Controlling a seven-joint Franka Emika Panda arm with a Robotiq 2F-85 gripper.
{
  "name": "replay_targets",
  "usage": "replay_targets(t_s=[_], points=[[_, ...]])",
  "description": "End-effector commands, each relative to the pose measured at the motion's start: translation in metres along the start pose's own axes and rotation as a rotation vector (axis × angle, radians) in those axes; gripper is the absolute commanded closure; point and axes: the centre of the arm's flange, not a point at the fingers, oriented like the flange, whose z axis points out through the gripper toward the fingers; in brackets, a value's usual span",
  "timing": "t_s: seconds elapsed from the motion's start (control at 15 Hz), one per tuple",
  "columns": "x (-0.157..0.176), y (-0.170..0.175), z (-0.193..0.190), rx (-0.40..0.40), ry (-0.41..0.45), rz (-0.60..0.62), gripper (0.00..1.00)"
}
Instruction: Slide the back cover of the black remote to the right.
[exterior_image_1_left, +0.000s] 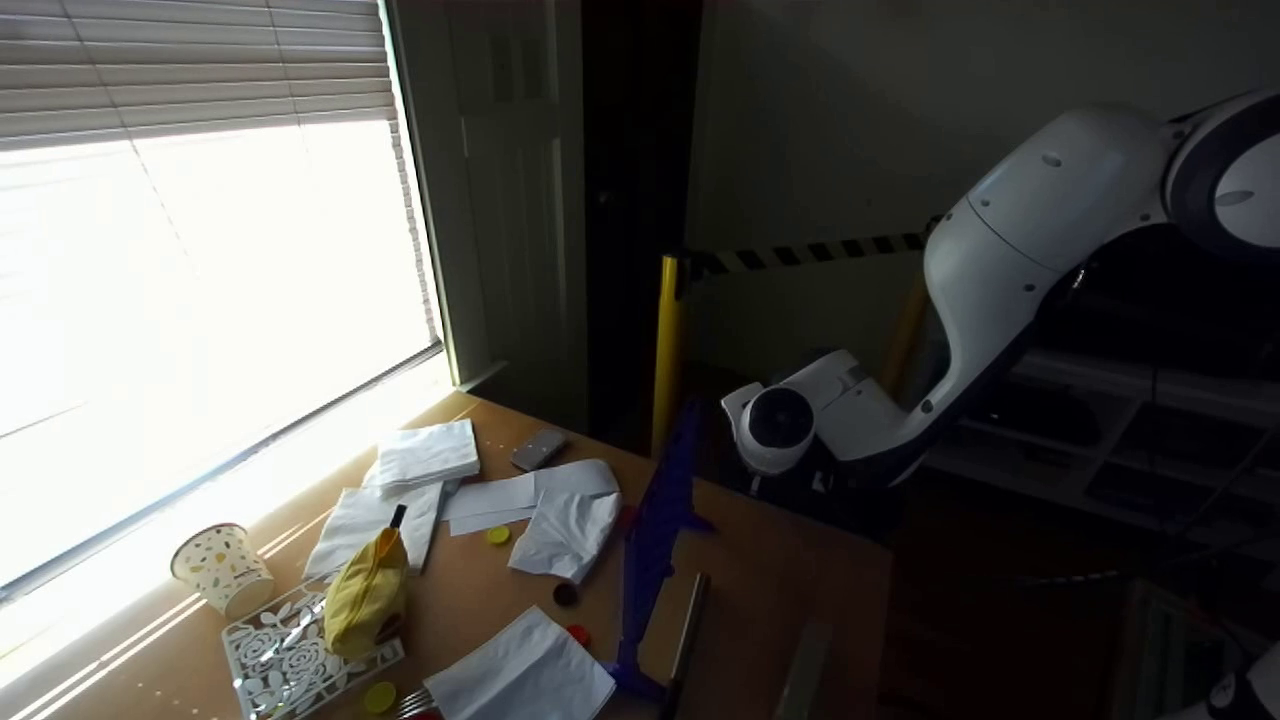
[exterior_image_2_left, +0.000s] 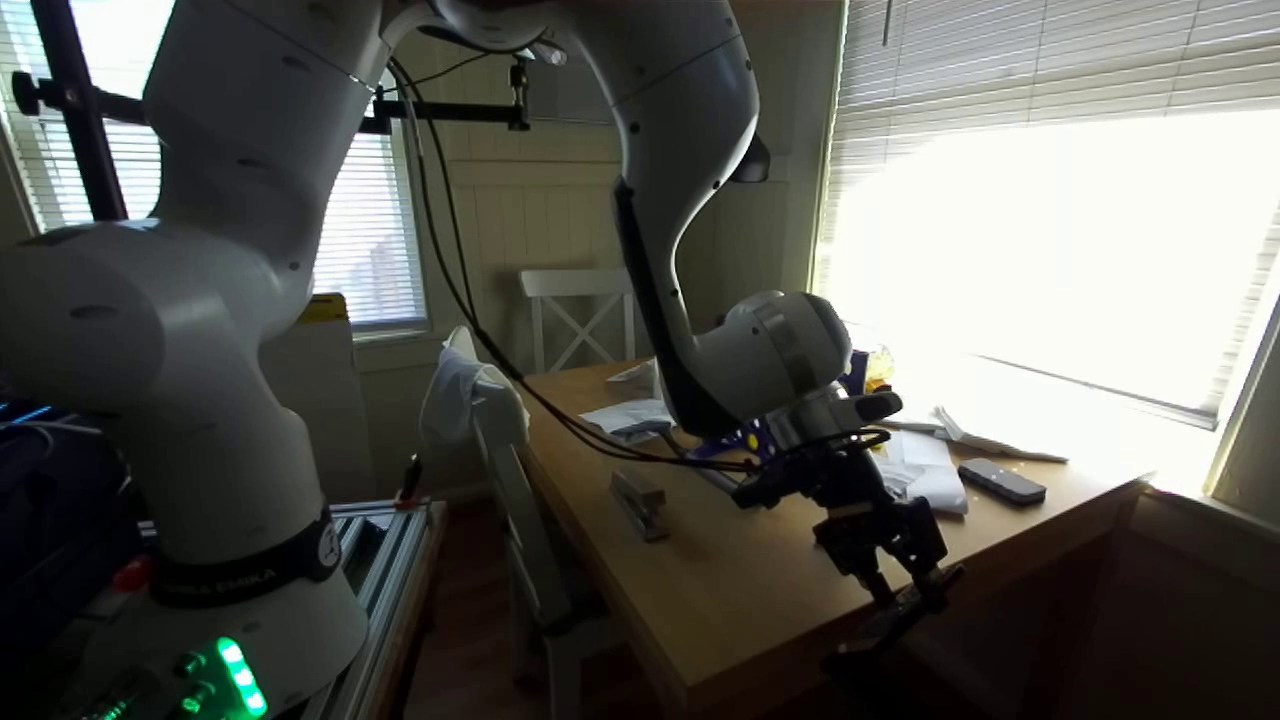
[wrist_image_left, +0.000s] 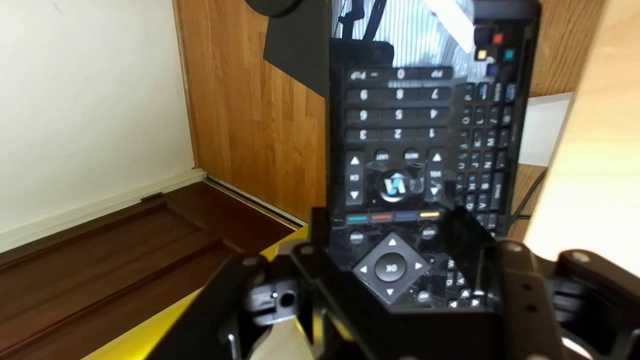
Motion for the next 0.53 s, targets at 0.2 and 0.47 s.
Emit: replay_targets(t_s=[0.2,0.47], points=[[0.003,0.028,-0.019,0.075,0.039,0.062,0.64],[0.004,0.04,-0.01,0.135,-0.06,0.092,0.64]])
